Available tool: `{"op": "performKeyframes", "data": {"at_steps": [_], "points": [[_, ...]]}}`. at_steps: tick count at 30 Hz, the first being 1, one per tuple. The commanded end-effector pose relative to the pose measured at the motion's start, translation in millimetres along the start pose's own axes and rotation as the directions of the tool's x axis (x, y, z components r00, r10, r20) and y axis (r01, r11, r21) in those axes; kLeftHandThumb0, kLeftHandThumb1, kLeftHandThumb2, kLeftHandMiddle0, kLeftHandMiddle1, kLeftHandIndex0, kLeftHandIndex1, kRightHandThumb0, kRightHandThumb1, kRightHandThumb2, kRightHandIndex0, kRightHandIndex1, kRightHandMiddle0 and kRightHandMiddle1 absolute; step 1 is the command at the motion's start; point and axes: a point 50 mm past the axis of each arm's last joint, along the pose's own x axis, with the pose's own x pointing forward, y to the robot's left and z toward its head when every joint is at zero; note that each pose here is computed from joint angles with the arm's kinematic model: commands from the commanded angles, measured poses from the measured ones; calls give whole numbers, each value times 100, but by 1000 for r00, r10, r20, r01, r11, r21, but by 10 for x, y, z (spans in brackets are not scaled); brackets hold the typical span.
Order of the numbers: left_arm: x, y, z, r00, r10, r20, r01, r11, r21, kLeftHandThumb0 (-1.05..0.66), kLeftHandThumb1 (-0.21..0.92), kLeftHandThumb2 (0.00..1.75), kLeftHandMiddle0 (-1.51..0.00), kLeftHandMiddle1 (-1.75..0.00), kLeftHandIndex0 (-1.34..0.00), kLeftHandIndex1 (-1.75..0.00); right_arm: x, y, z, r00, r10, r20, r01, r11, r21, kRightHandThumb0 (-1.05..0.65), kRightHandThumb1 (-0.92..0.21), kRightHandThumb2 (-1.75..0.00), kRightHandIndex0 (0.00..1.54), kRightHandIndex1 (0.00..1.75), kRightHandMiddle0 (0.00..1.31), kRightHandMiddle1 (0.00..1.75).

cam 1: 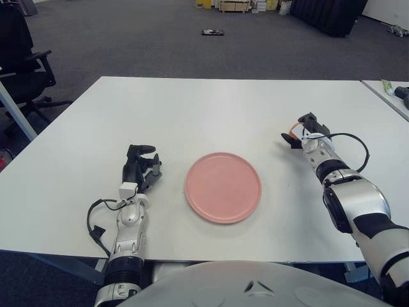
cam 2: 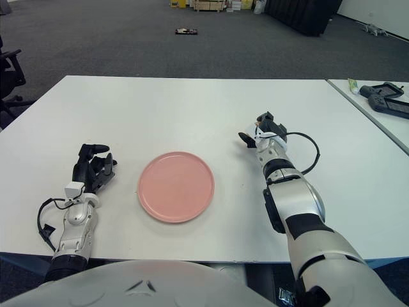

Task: Put the apple into the plate.

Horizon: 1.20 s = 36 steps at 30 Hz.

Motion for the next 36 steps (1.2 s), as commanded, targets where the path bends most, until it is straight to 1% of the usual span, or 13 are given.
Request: {"op": "performKeyframes", "data": {"at_steps": [1, 3, 5, 8, 11, 20, 36], "points": [[-21, -1, -40, 1000, 5, -25, -5, 1000, 2, -37, 76, 76, -52, -158, -29, -175, -90, 227, -179, 995, 60, -80, -60, 998, 1, -6, -44, -107, 56, 139, 46, 174], [-21, -1, -40, 1000, 4, -27, -4, 1000, 2, -37, 76, 76, -53, -159, -29, -175, -92, 226, -168, 996, 41, -80, -41, 999, 5, -3, -34, -120, 66, 145, 46, 174], [-20, -1, -40, 1000, 4, -29, -4, 1000, 1, -37, 76, 76, -53, -159, -29, -175, -93, 226, -161, 996, 32, -79, -32, 999, 6, -2, -26, -129, 73, 146, 49, 174], [-20, -1, -41, 999, 5, -32, -5, 1000, -3, -37, 76, 76, -53, -160, -29, -175, -95, 221, -150, 997, 4, -82, -3, 1000, 8, -1, -18, -139, 81, 148, 52, 175], [-18, -3, -39, 999, 6, -33, -6, 1000, -4, -37, 75, 77, -53, -161, -30, -175, -95, 218, -129, 996, -7, -84, 9, 1000, 16, 0, -13, -146, 84, 151, 53, 175], [-12, -4, -30, 1000, -3, -22, 3, 1000, -6, -38, 71, 82, -54, -163, -32, -175, -92, 213, -83, 997, -26, -72, 30, 998, 51, 0, -8, -153, 87, 156, 55, 175], [-7, 11, -47, 1000, -6, -21, 6, 1000, -1, -38, 72, 81, -55, -164, -32, -175, -95, 206, -18, 997, -61, -41, 65, 991, 113, 0, -5, -157, 88, 158, 58, 175]]}}
